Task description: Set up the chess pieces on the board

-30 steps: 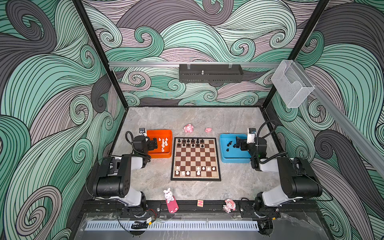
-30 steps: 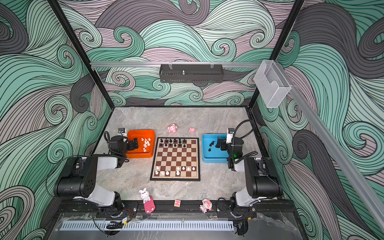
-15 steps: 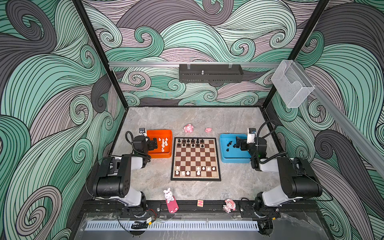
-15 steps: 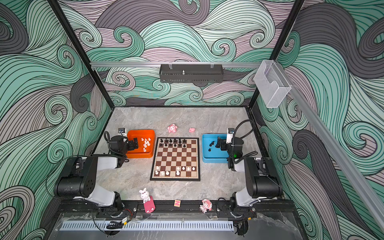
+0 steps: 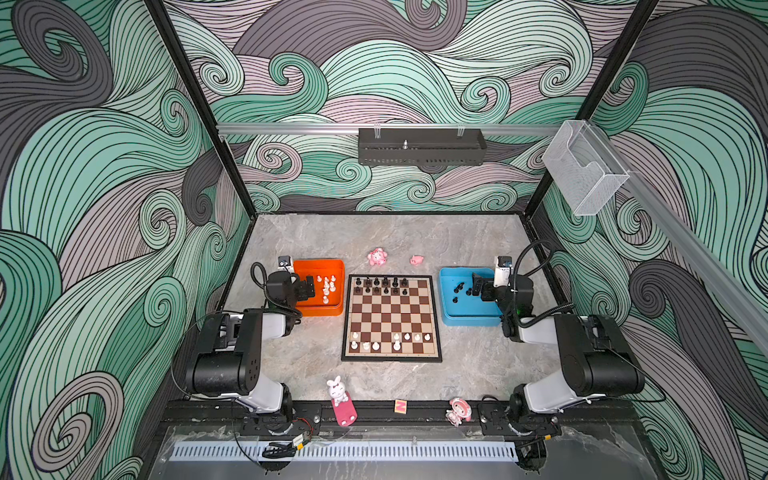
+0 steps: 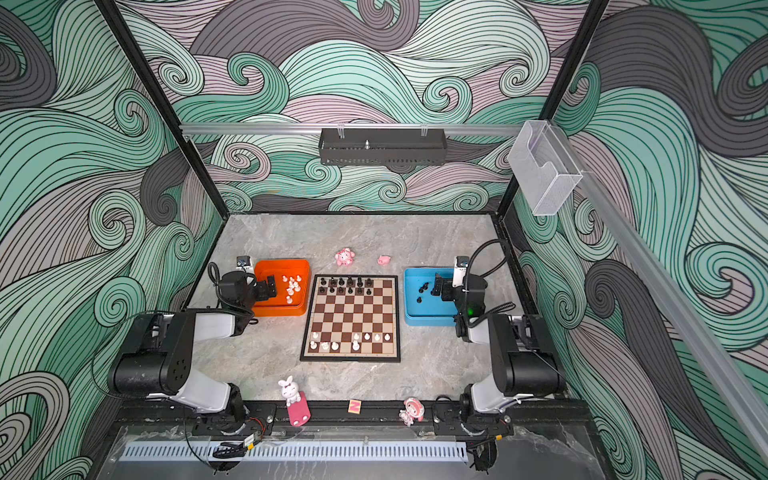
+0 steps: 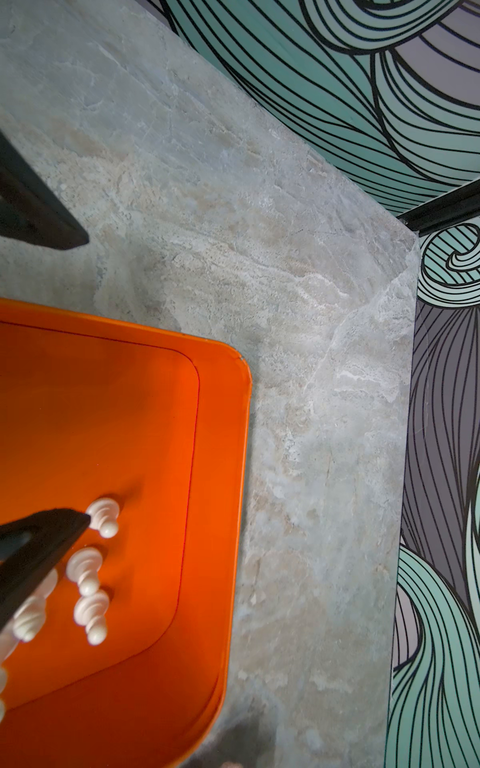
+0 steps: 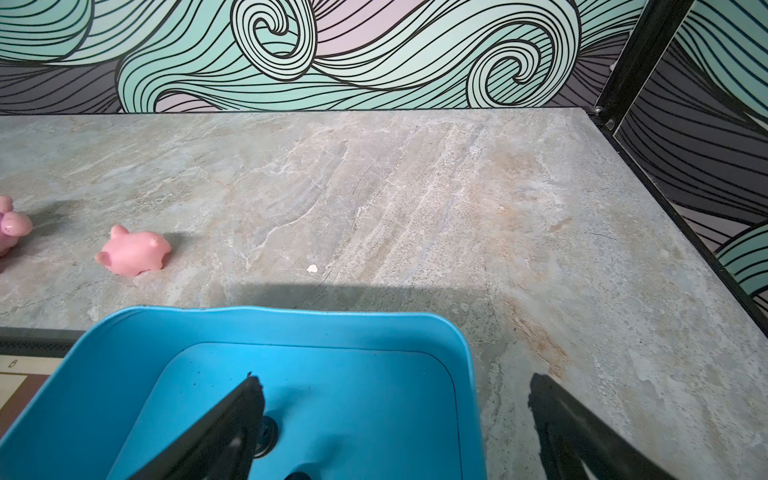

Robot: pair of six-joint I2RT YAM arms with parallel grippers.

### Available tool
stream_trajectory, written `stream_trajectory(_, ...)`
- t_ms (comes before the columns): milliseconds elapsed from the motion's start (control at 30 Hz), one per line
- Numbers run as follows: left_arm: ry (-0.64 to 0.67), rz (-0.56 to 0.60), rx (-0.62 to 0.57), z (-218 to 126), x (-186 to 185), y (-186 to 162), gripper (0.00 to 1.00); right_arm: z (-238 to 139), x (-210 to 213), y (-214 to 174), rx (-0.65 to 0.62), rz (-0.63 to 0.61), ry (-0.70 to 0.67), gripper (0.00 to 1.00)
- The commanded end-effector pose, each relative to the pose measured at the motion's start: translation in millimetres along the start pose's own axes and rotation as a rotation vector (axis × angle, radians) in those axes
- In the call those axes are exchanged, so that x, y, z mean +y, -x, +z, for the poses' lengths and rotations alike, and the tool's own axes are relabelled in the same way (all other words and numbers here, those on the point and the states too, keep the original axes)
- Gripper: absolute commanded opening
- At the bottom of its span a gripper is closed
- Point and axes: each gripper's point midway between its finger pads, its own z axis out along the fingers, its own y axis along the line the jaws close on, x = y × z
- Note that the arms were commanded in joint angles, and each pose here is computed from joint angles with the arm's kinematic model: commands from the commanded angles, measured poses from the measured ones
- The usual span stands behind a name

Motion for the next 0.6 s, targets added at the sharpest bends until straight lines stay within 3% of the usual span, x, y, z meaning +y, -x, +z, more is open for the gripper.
stream_trajectory(0,0.083,-0.035,-0.033,-1,13,21,0.99,-3,-6,12,-0.043,0.017,-0.027,0.99)
stream_trajectory(167,0.09,-0.05,-0.028,-25,15,62,0.99,-19,-4,37,0.036,0.054,-0.005,0.99)
stream_trajectory(333,0.037,-0.114,-0.072,-72,10,115,0.99,-52,12,89,0.009,0.104,0.082,0.99)
stream_trajectory(433,-0.066,-0.077,-0.044,-101,-6,138,0.99,-70,10,111,0.068,0.209,0.06,0.99)
stream_trajectory(567,-0.215,-0.04,0.035,-136,-32,150,0.99,-88,9,116,0.21,0.242,0.037,0.99)
